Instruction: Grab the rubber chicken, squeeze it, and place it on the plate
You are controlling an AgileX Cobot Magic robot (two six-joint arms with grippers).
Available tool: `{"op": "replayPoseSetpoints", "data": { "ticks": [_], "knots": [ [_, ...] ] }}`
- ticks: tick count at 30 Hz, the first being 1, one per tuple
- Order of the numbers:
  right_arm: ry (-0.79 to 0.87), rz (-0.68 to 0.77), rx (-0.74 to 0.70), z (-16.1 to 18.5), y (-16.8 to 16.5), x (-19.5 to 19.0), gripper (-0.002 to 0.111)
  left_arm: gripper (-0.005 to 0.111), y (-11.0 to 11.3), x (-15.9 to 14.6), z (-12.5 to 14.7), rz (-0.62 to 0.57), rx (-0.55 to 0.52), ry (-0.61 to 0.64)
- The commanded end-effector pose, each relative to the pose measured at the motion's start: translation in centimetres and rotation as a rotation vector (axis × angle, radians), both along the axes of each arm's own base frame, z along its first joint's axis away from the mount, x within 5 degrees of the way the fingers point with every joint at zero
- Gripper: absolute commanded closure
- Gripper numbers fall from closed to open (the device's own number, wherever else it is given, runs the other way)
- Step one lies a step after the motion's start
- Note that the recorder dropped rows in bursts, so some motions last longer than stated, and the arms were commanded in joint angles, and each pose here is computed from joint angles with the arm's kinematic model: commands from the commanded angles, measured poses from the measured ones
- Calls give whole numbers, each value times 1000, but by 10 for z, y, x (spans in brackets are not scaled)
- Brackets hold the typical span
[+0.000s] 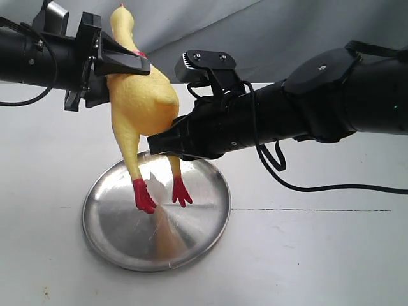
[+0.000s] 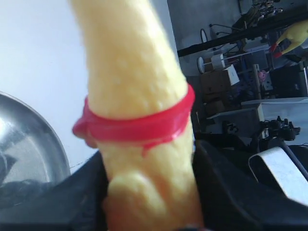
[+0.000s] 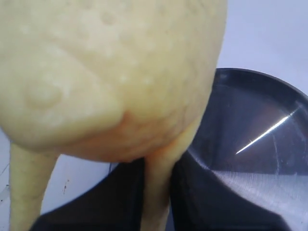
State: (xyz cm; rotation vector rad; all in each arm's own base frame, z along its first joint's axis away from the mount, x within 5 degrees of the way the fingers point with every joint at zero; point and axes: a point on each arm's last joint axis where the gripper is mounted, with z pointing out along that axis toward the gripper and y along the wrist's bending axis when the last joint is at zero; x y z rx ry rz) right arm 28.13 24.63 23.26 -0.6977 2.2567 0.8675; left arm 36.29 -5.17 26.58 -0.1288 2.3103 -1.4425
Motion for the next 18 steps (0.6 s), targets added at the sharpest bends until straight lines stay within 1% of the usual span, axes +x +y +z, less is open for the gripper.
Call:
{"op": "replayPoseSetpoints", "data": {
  "ticks": [1, 8, 18],
  "knots": [
    [-18, 31, -16, 1, 2, -1, 108, 106, -3, 1, 6, 1, -49, -33],
    [-24, 34, -20, 1, 1, 0, 108, 107, -6, -2, 8, -37, -79, -22],
    [-28, 39, -24, 0, 1, -1, 108, 107, -6, -3, 9, -47, -84, -21]
  ]
}}
